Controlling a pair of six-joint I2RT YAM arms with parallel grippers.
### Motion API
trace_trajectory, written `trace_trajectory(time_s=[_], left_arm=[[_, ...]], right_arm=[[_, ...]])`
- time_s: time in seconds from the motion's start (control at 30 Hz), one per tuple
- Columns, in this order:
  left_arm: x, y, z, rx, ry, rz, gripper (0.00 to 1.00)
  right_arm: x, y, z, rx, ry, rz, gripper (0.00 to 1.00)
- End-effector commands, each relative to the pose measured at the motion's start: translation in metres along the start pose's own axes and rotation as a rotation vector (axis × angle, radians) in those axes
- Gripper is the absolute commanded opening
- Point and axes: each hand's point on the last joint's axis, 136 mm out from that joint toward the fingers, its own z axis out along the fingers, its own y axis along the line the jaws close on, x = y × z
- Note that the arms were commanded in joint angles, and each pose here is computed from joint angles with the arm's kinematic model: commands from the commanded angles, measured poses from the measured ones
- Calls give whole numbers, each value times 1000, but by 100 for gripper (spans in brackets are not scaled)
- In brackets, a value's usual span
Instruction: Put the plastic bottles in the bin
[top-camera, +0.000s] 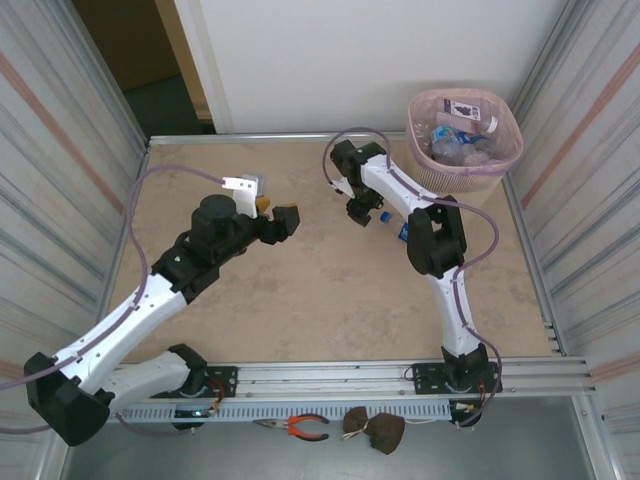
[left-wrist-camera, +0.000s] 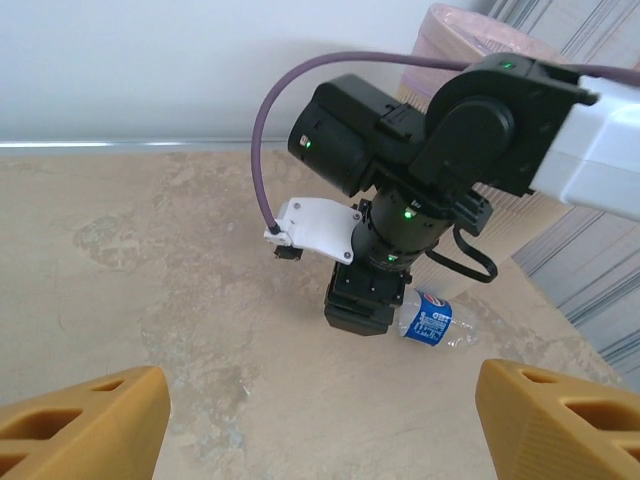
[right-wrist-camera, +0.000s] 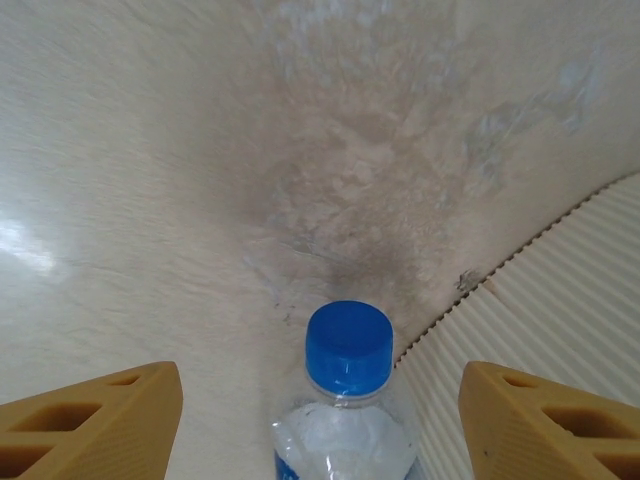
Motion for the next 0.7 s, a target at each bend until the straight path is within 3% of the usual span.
trace_trajectory(time_s=[0.0, 0.4, 0.67], left_arm=[[-10, 4, -9, -15, -51, -20, 81], [-12, 8, -13, -26, -78, -35, 81], [-10, 11, -12, -29, -79, -46, 81]], right_arm=[[13, -8, 26, 29, 69, 33, 71], [27, 4, 73, -2, 132, 29, 63], [29, 3, 71, -4, 120, 39, 54]])
